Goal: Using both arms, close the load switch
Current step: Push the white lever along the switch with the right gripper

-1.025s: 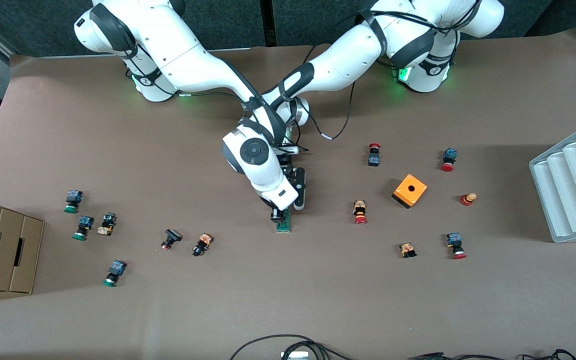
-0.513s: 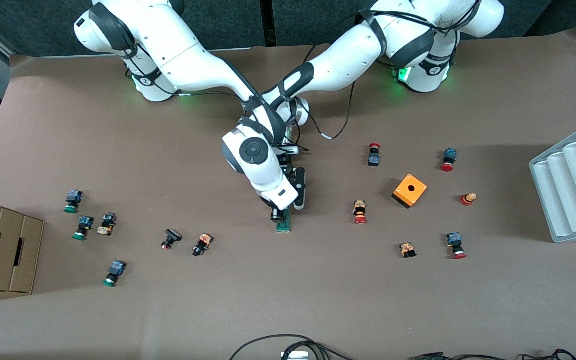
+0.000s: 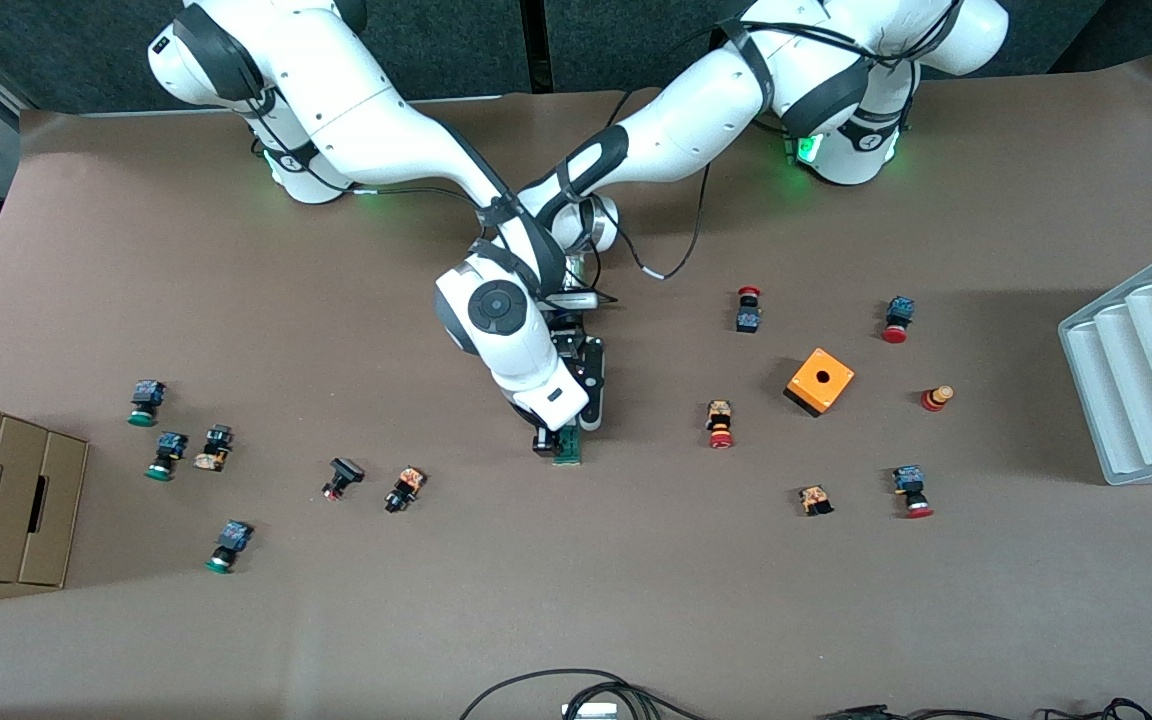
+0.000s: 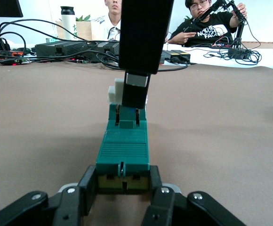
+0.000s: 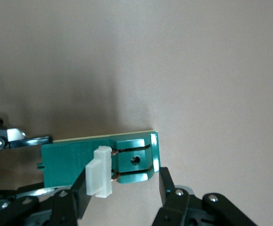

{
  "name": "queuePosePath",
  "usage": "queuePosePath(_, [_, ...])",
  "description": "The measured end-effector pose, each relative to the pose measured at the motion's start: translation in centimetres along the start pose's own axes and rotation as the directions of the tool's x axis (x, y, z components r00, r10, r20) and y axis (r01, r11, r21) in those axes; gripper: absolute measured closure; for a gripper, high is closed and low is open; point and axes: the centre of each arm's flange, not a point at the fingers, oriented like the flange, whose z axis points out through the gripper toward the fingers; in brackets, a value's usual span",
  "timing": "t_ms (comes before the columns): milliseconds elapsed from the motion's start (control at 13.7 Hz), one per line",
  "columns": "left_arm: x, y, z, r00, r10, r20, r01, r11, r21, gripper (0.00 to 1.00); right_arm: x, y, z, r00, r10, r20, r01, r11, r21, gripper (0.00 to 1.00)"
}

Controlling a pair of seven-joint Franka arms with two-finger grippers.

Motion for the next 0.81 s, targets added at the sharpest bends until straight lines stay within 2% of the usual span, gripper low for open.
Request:
queuePosePath(659, [0.0, 0.0, 0.0, 1.0, 0.0, 0.0, 0.0, 1.0, 0.0, 0.52, 0.12, 0.19, -0.18, 1.0, -0.003, -0.005, 0.003, 1.0, -0.006, 0.42])
queuePosePath(732, [0.0, 0.0, 0.0, 1.0, 0.0, 0.0, 0.0, 1.0, 0.0, 0.52, 0.19, 0.14, -0.19, 1.0, -0.004, -0.005, 0.004, 1.0, -0.006, 0.48])
queuePosePath(805, [0.0, 0.0, 0.0, 1.0, 0.0, 0.0, 0.0, 1.0, 0.0, 0.52, 0.23, 0.11, -0.2, 1.0, -0.005, -0.006, 0.005, 1.0, -0.006, 0.5])
